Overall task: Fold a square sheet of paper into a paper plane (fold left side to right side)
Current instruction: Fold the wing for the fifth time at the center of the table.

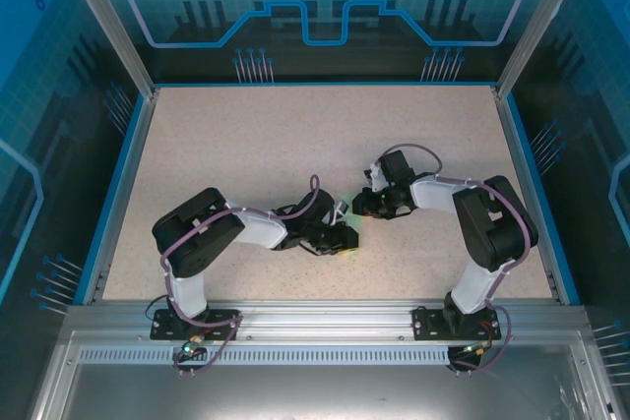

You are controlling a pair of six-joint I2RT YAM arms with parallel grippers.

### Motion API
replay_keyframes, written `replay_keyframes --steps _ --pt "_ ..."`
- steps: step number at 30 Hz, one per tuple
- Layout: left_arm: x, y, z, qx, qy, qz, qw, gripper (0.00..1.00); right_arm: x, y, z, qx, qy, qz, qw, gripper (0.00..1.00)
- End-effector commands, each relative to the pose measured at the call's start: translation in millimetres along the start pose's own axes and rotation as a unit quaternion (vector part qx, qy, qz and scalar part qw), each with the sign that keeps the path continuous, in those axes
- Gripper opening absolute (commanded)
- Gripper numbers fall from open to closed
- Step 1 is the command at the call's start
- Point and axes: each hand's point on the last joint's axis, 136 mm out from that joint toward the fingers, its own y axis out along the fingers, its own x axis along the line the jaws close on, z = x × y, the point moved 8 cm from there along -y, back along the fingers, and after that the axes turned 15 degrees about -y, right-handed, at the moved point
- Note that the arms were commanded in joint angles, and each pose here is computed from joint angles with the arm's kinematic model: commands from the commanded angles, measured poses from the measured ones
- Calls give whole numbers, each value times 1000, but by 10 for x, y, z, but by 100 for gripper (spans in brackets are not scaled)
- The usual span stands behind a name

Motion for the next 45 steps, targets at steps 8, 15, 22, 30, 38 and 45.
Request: replay_keyframes --steps 8,15,22,30,38,45 --pt "303 81 106 4 -39 -69 997 22 42 -176 31 -1 -8 15 1000 24" --pt "402 70 118 -5 -49 -83 995 18 151 -474 125 -38 -32 6 999 23" --pt "424 71 121 -7 -48 -89 995 17 283 -384 333 -31 -35 -44 998 20" --pt "426 59 125 -8 -47 -91 995 17 352 -226 343 -22 -50 -69 996 20" --pt "409 55 119 -10 -46 -93 995 16 323 -135 335 -15 -51 -69 996 20" --pt "410 52 122 -9 -45 -93 995 16 224 -26 279 -4 -57 -41 998 20"
